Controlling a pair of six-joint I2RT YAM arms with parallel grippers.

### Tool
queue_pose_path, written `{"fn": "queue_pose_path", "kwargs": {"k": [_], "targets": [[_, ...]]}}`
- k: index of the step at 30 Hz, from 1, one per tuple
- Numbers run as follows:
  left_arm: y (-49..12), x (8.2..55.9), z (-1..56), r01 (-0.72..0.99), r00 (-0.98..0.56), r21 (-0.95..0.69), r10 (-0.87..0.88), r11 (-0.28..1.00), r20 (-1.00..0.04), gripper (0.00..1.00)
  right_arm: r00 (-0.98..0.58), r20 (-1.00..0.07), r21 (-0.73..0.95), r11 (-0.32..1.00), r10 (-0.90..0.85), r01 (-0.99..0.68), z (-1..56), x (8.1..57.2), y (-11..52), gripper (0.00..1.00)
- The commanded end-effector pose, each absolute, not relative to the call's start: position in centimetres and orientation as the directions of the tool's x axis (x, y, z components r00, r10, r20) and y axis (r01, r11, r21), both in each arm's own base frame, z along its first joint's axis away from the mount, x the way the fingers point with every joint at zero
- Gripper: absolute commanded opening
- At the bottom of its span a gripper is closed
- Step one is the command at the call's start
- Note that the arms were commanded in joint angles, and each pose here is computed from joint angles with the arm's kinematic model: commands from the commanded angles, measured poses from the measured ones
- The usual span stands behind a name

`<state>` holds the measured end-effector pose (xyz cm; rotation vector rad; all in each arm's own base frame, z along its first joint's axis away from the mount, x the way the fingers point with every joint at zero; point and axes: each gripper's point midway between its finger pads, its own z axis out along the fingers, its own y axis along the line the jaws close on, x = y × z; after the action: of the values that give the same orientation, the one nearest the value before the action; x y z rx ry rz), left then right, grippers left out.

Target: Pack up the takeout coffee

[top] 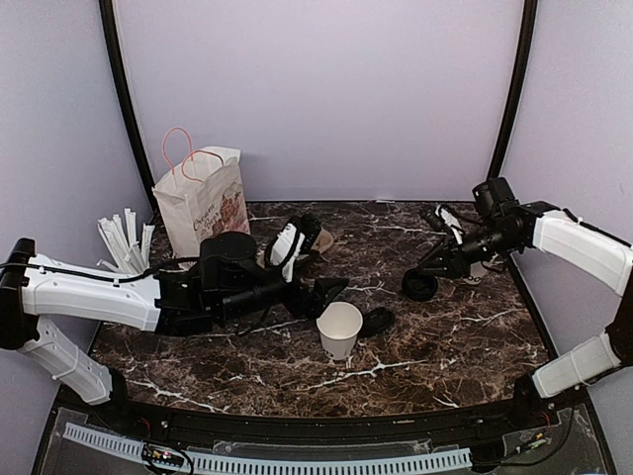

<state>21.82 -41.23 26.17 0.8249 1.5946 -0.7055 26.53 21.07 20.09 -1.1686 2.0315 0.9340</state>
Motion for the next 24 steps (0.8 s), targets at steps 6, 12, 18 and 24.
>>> {"fn": "queue_pose_path", "kwargs": {"k": [6, 12, 18, 24], "targets": [[-37.5, 22.3, 22.6, 0.727, -0.292, -0.121, 0.144, 0.676, -0.946, 0.84, -0.381, -0.655, 0.167, 0.367, -0.652, -0.915, 14.0, 25.5, 20.8, 0.28], [-35.9, 22.0, 22.2, 0.699, -0.334, -0.143, 0.142, 0.700, -0.932, 0.84, -0.305, -0.590, 0.068, 0.331, -0.748, -0.941, 11.1, 25.3, 21.7, 0.40], [-32.9, 21.7, 22.3, 0.638, -0.361, -0.184, 0.080, 0.747, -0.929, 0.86, -0.313, -0.541, 0.019, 0.360, -0.781, -0.933, 10.5, 27.7, 22.9, 0.56], [-30.4, 21.7, 22.3, 0.577, -0.389, -0.195, 0.057, 0.793, -0.919, 0.89, -0.319, -0.514, 0.053, 0.341, -0.796, -0.938, 9.7, 29.1, 25.7, 0.62]]}}
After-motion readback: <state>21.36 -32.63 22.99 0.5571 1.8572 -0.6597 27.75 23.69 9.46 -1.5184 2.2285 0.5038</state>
